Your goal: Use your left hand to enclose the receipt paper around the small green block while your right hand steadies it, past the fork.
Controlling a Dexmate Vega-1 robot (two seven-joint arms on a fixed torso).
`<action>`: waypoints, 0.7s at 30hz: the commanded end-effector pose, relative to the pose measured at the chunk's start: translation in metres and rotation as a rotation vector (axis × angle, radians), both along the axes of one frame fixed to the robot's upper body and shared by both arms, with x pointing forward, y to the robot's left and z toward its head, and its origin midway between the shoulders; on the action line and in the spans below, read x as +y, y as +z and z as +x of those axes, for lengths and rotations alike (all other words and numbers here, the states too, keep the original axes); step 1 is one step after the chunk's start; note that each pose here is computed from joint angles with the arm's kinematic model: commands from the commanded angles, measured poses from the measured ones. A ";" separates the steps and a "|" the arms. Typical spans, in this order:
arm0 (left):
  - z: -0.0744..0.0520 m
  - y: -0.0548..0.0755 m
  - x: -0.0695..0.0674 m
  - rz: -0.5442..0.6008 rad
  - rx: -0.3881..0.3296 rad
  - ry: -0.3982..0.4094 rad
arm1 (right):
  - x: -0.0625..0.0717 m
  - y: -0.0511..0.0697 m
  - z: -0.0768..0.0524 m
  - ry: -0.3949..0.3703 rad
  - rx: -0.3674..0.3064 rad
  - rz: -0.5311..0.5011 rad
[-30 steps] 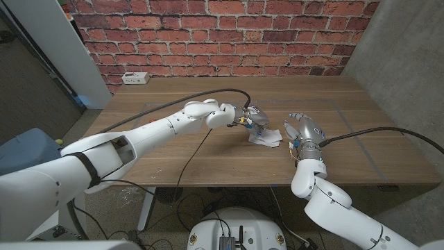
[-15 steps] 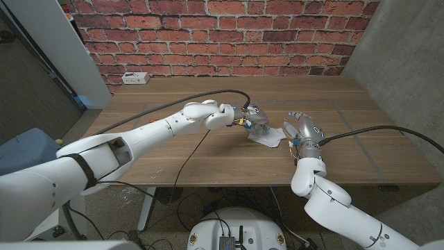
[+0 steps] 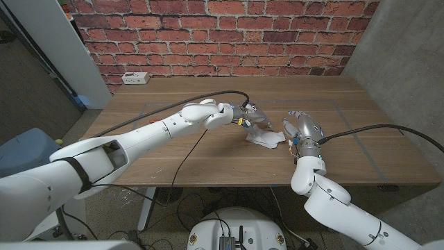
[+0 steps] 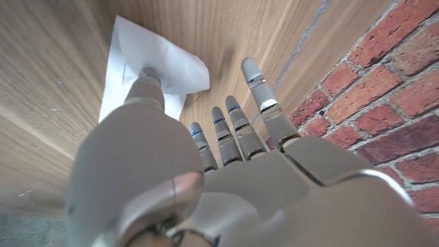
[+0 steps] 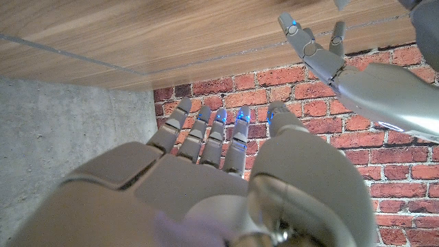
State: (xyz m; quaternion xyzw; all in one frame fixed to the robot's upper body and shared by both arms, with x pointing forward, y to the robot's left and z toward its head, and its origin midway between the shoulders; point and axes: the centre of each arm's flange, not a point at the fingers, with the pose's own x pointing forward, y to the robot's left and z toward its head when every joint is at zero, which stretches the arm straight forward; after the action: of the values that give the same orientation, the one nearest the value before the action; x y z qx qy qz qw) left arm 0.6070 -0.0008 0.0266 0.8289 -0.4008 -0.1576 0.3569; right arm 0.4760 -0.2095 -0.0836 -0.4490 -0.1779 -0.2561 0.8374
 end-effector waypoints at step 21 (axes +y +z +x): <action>-0.003 0.030 0.077 -0.584 0.004 -0.061 | -0.002 0.020 0.011 0.041 -0.080 0.023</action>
State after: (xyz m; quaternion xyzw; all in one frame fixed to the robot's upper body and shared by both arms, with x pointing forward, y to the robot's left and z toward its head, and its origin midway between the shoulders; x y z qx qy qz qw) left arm 0.6041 0.0441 0.0516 0.7454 -0.4415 -0.0828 0.4925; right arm 0.4824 -0.2095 -0.0691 -0.4416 -0.2016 -0.2625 0.8339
